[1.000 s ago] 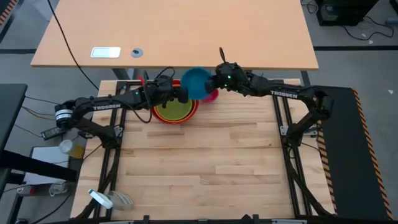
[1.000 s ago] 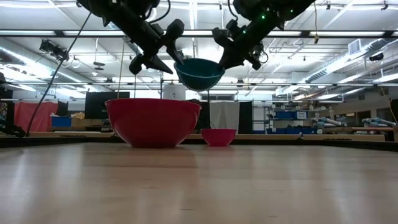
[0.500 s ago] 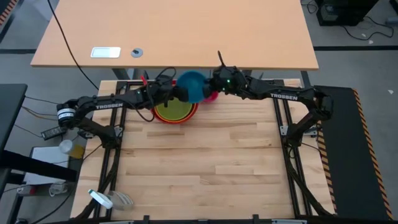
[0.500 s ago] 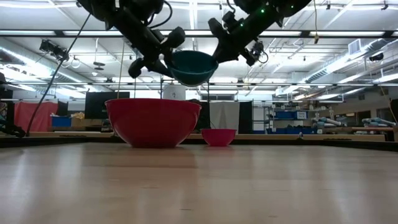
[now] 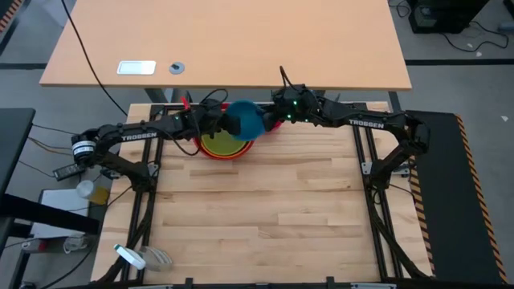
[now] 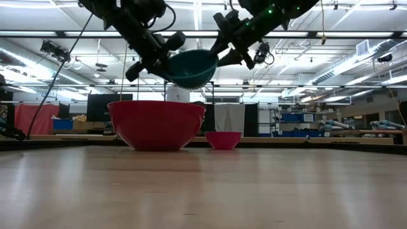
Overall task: Nest bowls inside each other
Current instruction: Stack the blue bowl on top of the green bowl
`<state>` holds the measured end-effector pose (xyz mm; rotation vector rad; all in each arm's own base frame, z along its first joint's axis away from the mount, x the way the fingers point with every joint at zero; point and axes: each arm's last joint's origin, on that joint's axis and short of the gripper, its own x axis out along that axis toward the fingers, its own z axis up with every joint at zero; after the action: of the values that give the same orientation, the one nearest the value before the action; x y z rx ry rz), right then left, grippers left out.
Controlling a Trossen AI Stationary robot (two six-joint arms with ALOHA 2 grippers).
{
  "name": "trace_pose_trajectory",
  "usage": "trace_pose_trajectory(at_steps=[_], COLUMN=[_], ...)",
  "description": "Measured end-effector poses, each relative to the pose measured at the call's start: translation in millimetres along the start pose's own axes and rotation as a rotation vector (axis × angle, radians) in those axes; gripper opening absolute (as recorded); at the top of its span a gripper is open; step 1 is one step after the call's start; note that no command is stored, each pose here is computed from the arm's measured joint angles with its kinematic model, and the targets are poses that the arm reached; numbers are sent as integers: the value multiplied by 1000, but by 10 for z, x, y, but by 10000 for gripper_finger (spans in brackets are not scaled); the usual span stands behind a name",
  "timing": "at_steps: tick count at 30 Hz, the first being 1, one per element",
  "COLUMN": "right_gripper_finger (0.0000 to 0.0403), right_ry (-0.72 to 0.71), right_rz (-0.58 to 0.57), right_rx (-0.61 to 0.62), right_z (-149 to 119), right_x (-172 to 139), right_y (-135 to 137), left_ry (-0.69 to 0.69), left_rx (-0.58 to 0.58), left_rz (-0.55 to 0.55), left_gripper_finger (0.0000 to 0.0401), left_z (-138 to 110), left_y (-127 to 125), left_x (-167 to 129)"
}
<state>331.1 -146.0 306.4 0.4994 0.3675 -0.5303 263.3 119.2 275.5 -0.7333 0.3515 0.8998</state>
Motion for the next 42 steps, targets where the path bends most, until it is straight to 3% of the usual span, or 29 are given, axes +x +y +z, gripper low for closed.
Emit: trace_pose_trajectory(at_steps=[8,14,19,25,29,37,42], right_gripper_finger=[265,302,310,305,303,297,296], right_ry=[21,58,82,81,77,82,104], right_rz=[-39,16,7,6,-3,-6,-24], right_rx=[2,21,14,10,14,26,39], right_z=[17,14,-9,-4,12,15,4], right_x=[0,0,-1,-2,-2,-3,-6], right_y=[-124,-145,-157,-167,-204,-226,-267], left_ry=[76,169,242,330,348,370,364], left_rx=[22,83,134,115,161,185,188], left_rz=[65,170,246,228,223,223,217], left_gripper_finger=[7,7,7,9,53,195,230], left_z=[43,24,36,92,86,52,66], left_y=[188,363,524,679,690,672,665], left_x=[16,22,27,59,57,45,15])
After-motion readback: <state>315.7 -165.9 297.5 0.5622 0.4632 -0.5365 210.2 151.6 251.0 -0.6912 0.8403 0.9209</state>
